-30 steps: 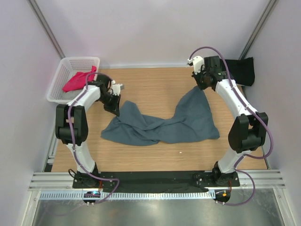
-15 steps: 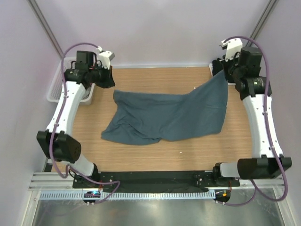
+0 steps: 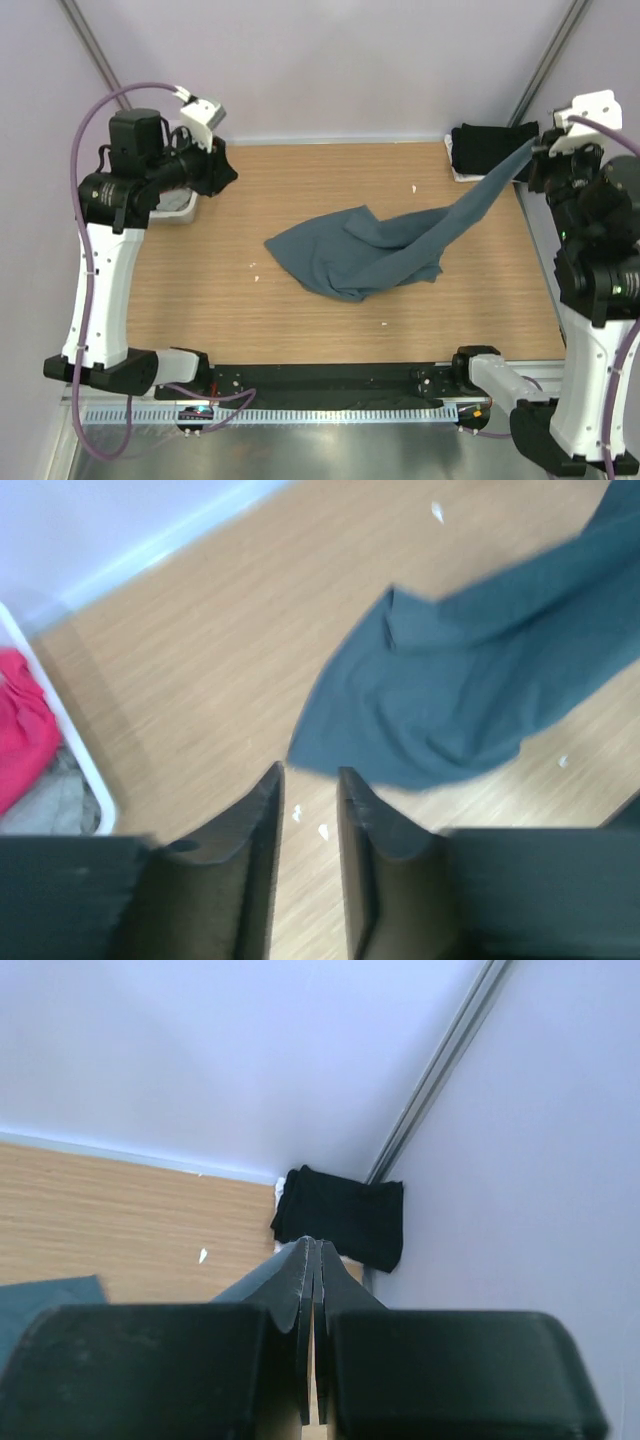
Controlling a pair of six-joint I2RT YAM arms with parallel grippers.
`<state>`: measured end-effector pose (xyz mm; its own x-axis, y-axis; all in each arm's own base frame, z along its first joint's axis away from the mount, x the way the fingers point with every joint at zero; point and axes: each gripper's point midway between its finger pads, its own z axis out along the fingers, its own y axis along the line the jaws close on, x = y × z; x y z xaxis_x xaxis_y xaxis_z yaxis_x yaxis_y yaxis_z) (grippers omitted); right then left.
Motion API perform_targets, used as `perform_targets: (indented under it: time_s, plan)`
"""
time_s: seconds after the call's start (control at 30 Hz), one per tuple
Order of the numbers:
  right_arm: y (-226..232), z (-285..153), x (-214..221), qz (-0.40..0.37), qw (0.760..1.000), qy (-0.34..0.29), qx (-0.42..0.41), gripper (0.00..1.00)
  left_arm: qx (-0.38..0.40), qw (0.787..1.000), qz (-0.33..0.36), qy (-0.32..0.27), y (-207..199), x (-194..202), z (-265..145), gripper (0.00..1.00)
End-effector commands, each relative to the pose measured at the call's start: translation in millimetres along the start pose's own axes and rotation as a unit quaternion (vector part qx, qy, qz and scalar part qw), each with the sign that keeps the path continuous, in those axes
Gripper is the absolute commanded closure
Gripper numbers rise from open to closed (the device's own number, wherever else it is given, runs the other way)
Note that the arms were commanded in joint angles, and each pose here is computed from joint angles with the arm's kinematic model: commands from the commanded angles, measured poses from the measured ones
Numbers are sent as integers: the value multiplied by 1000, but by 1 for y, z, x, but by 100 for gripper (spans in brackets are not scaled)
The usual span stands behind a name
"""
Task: Fold and stack the t-shirts
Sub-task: Flatten the tshirt out
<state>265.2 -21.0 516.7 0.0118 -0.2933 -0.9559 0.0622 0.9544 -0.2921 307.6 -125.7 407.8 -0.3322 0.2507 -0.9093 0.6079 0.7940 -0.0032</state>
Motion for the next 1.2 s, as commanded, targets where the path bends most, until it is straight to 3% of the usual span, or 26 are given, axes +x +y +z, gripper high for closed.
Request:
perform_targets:
  time_s: [0.0, 0.13, 0.23, 0.43, 0.47, 0.53, 0.6, 0.67, 0.9, 1.17]
  plan:
    - [16, -9, 24, 28, 999, 22, -25, 99, 25, 992, -35, 121, -4, 72, 27, 54]
    - [38, -9, 58, 40, 995, 64, -66, 99, 66, 979, -40, 191, -7, 108, 75, 40]
    - [46, -2, 82, 46, 991, 99, -73, 99, 113, 966, -97, 212, -14, 107, 114, 40]
    - [49, 26, 116, 45, 984, 157, -70, 99, 176, 955, -96, 218, -39, 93, 192, 43]
    - [50, 29, 119, 42, 983, 163, -73, 99, 194, 945, -111, 239, -44, 110, 218, 44]
    - [51, 36, 129, 29, 980, 179, -76, 99, 220, 944, -101, 225, -59, 98, 240, 45]
    - [53, 39, 139, 19, 978, 192, -78, 99, 239, 930, -113, 254, -67, 125, 271, 47]
    - [52, 42, 151, 19, 976, 206, -76, 99, 251, 932, -109, 235, -72, 117, 287, 48]
    - [38, 35, 183, 24, 967, 249, -44, 99, 268, 921, -136, 246, -85, 165, 347, 47]
    - [36, 27, 200, 29, 961, 270, -40, 99, 285, 921, -139, 225, -113, 175, 385, 47]
